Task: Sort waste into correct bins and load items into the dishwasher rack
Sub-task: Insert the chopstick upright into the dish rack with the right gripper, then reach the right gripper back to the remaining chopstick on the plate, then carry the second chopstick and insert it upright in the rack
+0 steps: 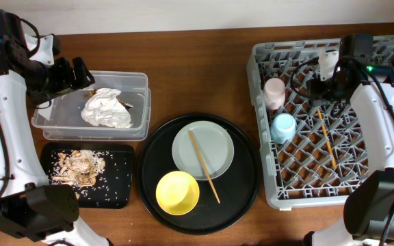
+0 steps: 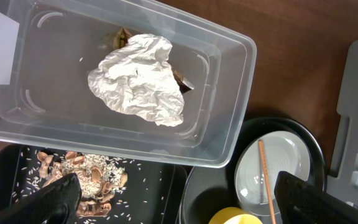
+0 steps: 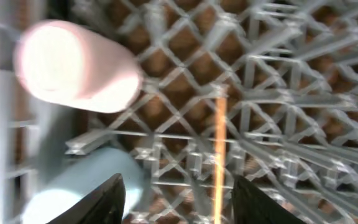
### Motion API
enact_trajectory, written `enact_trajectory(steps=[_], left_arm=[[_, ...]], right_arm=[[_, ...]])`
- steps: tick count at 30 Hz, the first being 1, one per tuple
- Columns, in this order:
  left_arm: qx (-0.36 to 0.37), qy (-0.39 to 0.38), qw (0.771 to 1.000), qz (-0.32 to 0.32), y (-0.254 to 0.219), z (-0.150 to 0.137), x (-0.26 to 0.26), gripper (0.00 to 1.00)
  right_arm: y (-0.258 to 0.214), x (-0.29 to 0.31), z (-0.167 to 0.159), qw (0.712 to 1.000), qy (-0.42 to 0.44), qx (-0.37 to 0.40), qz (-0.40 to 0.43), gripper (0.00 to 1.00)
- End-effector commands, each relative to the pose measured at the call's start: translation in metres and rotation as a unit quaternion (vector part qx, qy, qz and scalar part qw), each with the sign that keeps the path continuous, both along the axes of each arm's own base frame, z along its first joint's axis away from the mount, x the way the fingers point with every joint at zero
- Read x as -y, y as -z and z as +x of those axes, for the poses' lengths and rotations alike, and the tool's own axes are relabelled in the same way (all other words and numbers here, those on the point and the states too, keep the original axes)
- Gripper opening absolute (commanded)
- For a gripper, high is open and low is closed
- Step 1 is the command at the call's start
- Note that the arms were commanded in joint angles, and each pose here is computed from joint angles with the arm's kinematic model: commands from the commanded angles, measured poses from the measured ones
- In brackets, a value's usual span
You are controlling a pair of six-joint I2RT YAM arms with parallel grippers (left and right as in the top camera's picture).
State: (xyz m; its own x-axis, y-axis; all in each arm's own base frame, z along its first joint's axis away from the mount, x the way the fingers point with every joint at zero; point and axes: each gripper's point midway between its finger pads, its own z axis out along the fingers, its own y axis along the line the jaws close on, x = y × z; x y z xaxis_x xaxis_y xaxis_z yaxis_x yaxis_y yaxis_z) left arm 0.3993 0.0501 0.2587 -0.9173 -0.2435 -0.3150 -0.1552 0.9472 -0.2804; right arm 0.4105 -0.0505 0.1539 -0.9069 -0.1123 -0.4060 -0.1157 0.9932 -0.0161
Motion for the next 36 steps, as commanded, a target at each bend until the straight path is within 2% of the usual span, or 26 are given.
enact_trajectory(steps=[1,3,4,5,9,10,14,15,18,23,27,34,36], left_arm=[[0.001,-0.004,1.000,0.002,-0.002,-0.001,-0.001,0.99],[0.001,-0.004,1.000,0.002,-0.002,-0.001,-0.002,0.99],[0.001,-0.004,1.000,0.002,-0.002,-0.001,-0.002,0.99],[0.001,-0.004,1.000,0.002,-0.002,-0.001,-0.002,1.00],[0.001,-0.004,1.000,0.002,-0.002,-0.001,-0.002,0.99],[0.001,-0.004,1.000,0.002,-0.002,-0.001,-0.002,0.99],[0.001,-0.004,1.000,0.002,-0.002,-0.001,-0.001,0.99],[0.001,-0.004,1.000,0.002,-0.002,-0.001,-0.002,0.99],[0.001,-0.004,1.000,0.002,-0.002,-0.001,-0.002,0.99],[0.001,-0.004,1.000,0.002,-0.002,-0.001,-0.002,0.99],[0.001,-0.004,1.000,0.002,-0.002,-0.001,-0.002,0.99],[0.001,-0.004,1.000,0.002,-0.002,-0.001,-0.002,0.99],[0.001,-0.004,1.000,0.002,-0.002,-0.001,-0.002,0.99]], right_arm=[[-0.003,-0.029,0.001,0.995,0.010,0.002,0.097,0.57],[-0.019,-0.076,-0.002,0.970,0.005,-0.005,0.242,0.56],[-0.034,-0.112,-0.011,0.945,-0.037,-0.018,0.326,0.56],[-0.040,-0.145,-0.027,0.927,-0.069,-0.050,0.365,0.56],[-0.005,-0.229,-0.078,0.940,-0.168,-0.134,0.263,0.57],[0.012,-0.253,-0.097,0.949,-0.202,-0.148,0.193,0.57],[0.034,-0.280,-0.113,0.972,-0.190,-0.128,0.051,0.56],[0.038,-0.289,-0.115,0.975,-0.186,-0.118,0.031,0.51],[0.052,-0.307,-0.120,0.976,-0.191,-0.107,-0.001,0.45],[0.102,-0.313,-0.129,0.968,-0.189,-0.160,-0.034,0.44],[0.127,-0.313,-0.141,0.960,-0.189,-0.204,-0.038,0.35],[0.146,-0.299,-0.165,0.951,-0.178,-0.250,-0.041,0.32],[0.147,-0.302,-0.162,0.953,-0.180,-0.243,-0.037,0.25]])
